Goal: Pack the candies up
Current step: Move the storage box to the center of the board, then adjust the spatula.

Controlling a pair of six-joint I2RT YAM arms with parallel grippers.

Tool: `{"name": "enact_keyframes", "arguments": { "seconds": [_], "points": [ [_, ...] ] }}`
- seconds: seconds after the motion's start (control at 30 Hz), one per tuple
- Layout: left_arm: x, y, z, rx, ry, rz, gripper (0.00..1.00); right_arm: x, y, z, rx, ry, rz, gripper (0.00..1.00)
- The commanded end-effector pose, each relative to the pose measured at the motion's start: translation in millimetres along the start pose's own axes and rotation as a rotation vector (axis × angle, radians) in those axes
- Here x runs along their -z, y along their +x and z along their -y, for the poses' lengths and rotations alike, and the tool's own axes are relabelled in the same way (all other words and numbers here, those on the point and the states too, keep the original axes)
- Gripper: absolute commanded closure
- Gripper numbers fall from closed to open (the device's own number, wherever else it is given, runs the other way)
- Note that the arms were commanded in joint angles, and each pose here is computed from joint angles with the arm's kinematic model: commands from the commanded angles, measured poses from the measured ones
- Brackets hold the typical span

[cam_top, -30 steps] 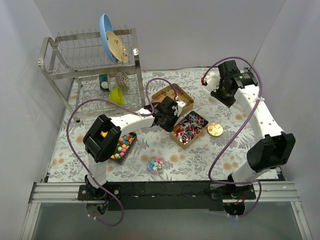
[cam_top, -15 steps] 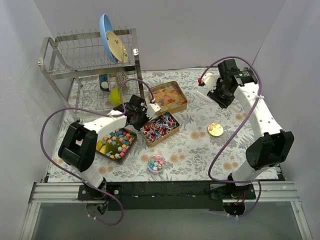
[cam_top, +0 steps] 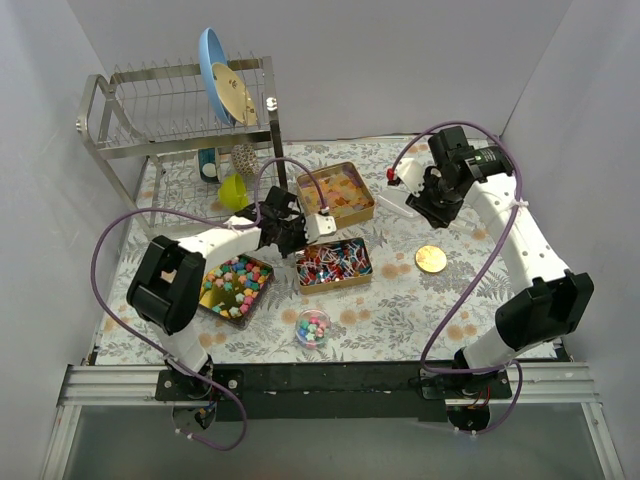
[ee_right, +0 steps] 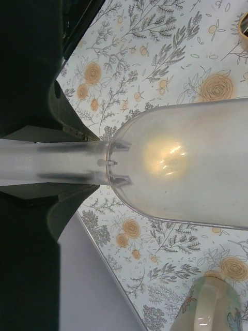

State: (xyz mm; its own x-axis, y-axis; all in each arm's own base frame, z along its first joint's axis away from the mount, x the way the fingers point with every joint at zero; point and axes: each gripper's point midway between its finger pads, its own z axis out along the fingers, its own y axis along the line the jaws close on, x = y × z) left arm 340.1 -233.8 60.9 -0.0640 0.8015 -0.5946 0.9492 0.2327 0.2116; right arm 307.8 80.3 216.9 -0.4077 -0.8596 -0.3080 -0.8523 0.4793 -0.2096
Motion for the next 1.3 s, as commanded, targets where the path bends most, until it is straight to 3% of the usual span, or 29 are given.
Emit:
{"name": "enact_keyframes", "arguments": {
  "seconds": [0.0, 0.07, 0.2, 0.3, 0.47, 0.6, 0.97, 1.07, 1.27],
  "points": [
    [2.5, -45.9, -9.1, -0.037, 0.018, 0.12, 0.79, 10.0, 3.6, -9.4, 0.021, -0.008, 0.018, 0.99],
    [12.8, -57.0, -14.0, 0.014, 0.009, 0.13, 0.64, 11.9, 5.2, -11.1, 0.033, -0.01, 0.018, 0.99],
    [65.2, -100.7, -26.3, 0.118, -0.069, 0.238, 0.51, 15.2, 7.1, -13.5, 0.063, -0.007, 0.029, 0.99],
    [110.6, -130.0, -31.8, 0.325, -0.131, 0.326, 0.41, 14.6, 1.4, -14.8, 0.105, 0.022, 0.082, 0.99],
    [139.8, -156.0, 15.3, 0.709, 0.103, 0.421, 0.41, 14.8, -23.4, -29.2, 0.232, 0.086, 0.241, 0.99],
    [143.4, -166.0, 39.7, 0.829, 0.249, 0.48, 0.42, 18.1, -51.1, -55.8, 0.368, 0.098, 0.33, 0.99],
    [136.5, -175.9, 39.4, 0.908, 0.394, 0.504, 0.52, 16.6, -89.2, -78.5, 0.476, 0.091, 0.374, 0.99],
    [134.8, -176.8, 40.0, 0.922, 0.418, 0.504, 0.6, 18.8, -95.3, -80.4, 0.495, 0.098, 0.385, 0.99],
    [134.6, -177.4, 50.6, 0.931, 0.511, 0.503, 0.88, 17.5, -103.8, -84.6, 0.516, 0.102, 0.391, 0.99]
  ]
}}
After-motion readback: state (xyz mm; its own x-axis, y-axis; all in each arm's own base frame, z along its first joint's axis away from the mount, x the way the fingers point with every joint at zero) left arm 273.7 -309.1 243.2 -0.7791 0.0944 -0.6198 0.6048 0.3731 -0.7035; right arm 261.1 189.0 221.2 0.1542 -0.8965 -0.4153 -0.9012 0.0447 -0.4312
